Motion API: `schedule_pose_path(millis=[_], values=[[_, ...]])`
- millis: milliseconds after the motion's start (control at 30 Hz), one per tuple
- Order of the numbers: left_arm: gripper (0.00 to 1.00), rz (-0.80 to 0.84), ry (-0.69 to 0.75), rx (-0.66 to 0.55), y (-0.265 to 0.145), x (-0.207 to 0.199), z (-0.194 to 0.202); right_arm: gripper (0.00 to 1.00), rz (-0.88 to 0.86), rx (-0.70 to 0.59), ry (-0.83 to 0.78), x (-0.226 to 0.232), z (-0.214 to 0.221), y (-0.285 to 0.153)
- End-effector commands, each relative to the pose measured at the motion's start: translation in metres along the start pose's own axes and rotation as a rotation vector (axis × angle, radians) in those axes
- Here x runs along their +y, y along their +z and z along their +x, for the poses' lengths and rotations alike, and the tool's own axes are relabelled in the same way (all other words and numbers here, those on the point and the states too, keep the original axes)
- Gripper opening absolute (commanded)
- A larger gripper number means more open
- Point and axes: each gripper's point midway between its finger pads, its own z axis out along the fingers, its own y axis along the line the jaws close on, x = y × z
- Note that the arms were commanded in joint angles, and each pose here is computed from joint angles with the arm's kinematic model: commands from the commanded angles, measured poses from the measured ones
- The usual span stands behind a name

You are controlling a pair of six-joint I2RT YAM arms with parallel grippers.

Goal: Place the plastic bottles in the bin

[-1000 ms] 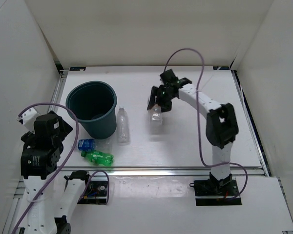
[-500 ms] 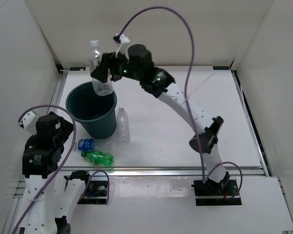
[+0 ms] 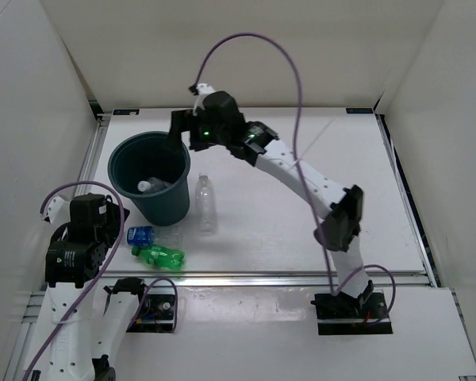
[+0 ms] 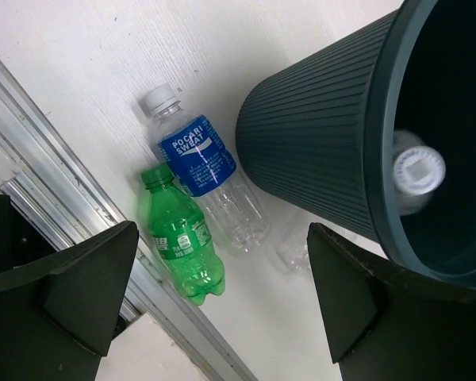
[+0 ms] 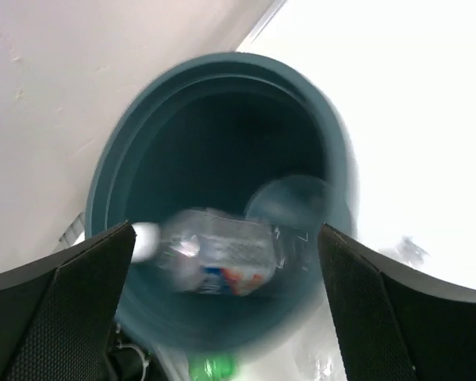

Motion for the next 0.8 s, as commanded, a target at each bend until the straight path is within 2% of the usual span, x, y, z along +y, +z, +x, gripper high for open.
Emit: schedule_pose_path(millis=[0,33,67,133,167,200,233,300,400,433,467,500,600,700,767], values=[[0.99,0.005,-0.037,-0.019,-0.003,0.002,-0.002,0.99,0.182,-0.168,0.127,-0.042,-0.059,-0.084],[0.99,0.0,-0.037,-0.027,-0.002,0.003,-0.003,0.99,0.234,-0.16,0.203,-0.077,-0.056,-0.095],[0.99,0.0,-0.037,-0.027,-0.002,0.003,-0.003,0.99,0.278,-0.09,0.277,-0.102,-0.023,-0.104],[0.99,-0.012,-0.033,-0.031,-0.002,0.006,-0.004,0.99,0.312,-0.064,0.403,-0.139,-0.006,-0.116],[0.99,-0.012,-0.033,-0.031,-0.002,0.006,-0.004,0.99,0.306,-0.037,0.423,-0.15,0.006,-0.118],[0.99,-0.012,-0.023,-0.031,-0.002,0.007,-0.004,0.99,0.25,0.056,0.463,-0.153,0.036,-0.115],[0.99,-0.012,-0.023,-0.031,-0.002,0.007,-0.004,0.99,0.237,0.09,0.503,-0.161,0.045,-0.114],[0.99,-0.017,-0.023,-0.038,-0.002,0.007,-0.005,0.99,0.21,0.238,0.545,-0.169,0.086,-0.096],[0.99,-0.039,-0.011,-0.025,0.002,0.013,0.0,0.99,0.165,0.381,0.528,-0.158,0.119,-0.06],[0.99,-0.048,0.003,-0.019,0.004,0.013,0.001,0.99,0.201,0.447,0.533,-0.166,0.141,-0.048],[0.99,-0.048,0.003,-0.019,0.004,0.013,0.001,0.99,0.195,0.429,0.499,-0.16,0.129,-0.038],[0.99,-0.056,0.008,-0.014,0.003,0.015,0.002,0.99,0.215,0.484,0.494,-0.162,0.15,-0.025],[0.99,-0.069,0.026,0.005,0.004,0.017,0.006,0.99,0.202,0.504,0.473,-0.156,0.147,-0.006],[0.99,-0.077,0.049,0.011,0.004,0.02,0.007,0.99,0.288,0.59,0.487,-0.179,0.187,0.007],[0.99,-0.077,0.058,0.012,0.001,0.021,0.006,0.99,0.345,0.65,0.507,-0.191,0.212,0.0]])
